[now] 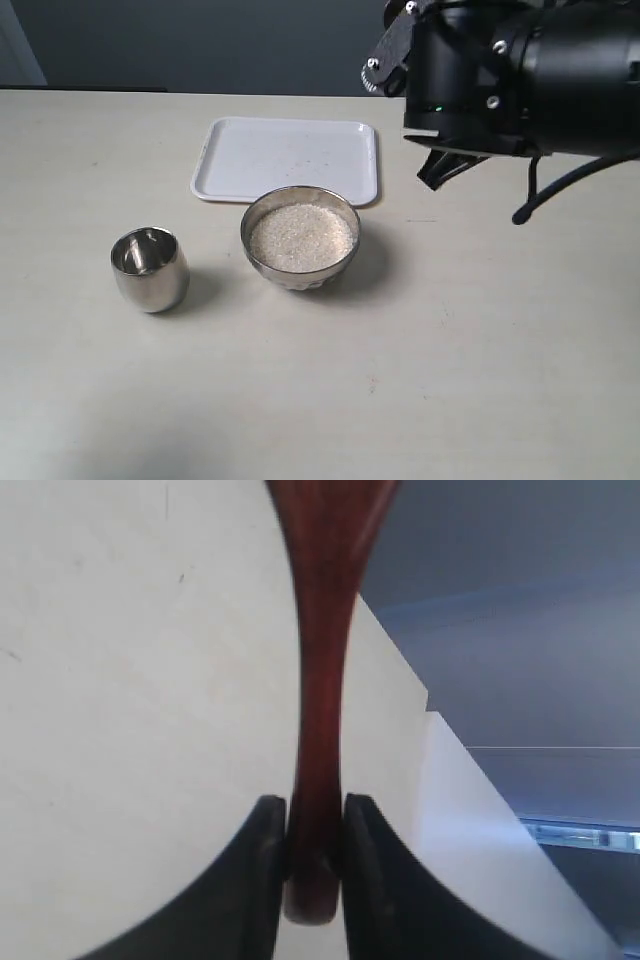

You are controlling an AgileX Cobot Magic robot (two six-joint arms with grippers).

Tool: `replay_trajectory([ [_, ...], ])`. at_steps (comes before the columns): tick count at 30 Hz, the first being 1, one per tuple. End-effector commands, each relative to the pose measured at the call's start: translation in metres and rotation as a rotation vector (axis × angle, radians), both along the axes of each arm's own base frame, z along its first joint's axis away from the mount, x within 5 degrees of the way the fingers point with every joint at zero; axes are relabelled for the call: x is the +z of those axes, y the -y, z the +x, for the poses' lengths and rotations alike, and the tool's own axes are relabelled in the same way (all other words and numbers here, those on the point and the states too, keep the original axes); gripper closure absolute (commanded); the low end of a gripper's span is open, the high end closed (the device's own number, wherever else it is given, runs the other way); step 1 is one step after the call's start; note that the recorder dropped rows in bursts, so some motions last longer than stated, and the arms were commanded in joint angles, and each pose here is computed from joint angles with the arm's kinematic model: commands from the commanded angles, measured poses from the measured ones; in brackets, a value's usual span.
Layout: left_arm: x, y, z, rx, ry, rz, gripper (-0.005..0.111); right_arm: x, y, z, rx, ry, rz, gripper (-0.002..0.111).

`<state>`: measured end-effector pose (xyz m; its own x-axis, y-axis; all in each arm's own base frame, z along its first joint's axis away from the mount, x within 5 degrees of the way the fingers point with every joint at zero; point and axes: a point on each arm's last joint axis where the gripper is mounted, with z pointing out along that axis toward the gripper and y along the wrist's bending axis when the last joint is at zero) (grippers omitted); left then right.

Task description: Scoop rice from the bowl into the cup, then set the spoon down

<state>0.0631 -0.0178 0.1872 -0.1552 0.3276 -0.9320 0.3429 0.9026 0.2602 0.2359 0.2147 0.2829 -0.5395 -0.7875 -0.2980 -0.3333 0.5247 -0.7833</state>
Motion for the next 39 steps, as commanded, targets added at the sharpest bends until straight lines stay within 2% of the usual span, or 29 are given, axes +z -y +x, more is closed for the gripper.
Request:
replay_trajectory([
  [1,0.000,0.001,-0.001,-0.010,0.007,-0.010,0.106,0.027,0.003,-0.009,0.015,0.050,0.244,0.109],
  [6,0.000,0.001,-0.001,-0.010,0.007,-0.010,0.106,0.048,-0.001,-0.018,0.159,0.058,0.439,0.109],
  [9,0.000,0.001,-0.001,-0.010,0.007,-0.010,0.106,0.051,-0.010,-0.024,0.305,-0.001,0.469,0.109],
  [11,0.000,0.001,-0.001,-0.010,0.007,-0.010,0.106,0.048,-0.015,-0.028,0.347,-0.063,0.510,0.109],
  [18,0.000,0.001,-0.001,-0.010,0.007,-0.010,0.106,0.040,-0.025,-0.042,0.404,-0.245,0.598,0.109],
  [21,0.000,0.001,-0.001,-0.010,0.007,-0.010,0.106,0.038,-0.031,-0.051,0.410,-0.343,0.708,0.109],
  [25,0.000,0.001,-0.001,-0.010,0.007,-0.010,0.106,0.038,-0.042,-0.067,0.455,-0.513,0.848,0.109],
  [28,0.000,0.001,-0.001,-0.010,0.007,-0.010,0.106,0.037,-0.048,-0.082,0.520,-0.682,0.899,0.109],
  [33,0.000,0.001,-0.001,-0.010,0.007,-0.010,0.106,0.040,-0.040,-0.087,0.509,-0.944,1.014,0.109],
  [39,0.000,0.001,-0.001,-0.010,0.007,-0.010,0.106,0.050,-0.011,-0.061,0.436,-1.165,1.237,0.109],
])
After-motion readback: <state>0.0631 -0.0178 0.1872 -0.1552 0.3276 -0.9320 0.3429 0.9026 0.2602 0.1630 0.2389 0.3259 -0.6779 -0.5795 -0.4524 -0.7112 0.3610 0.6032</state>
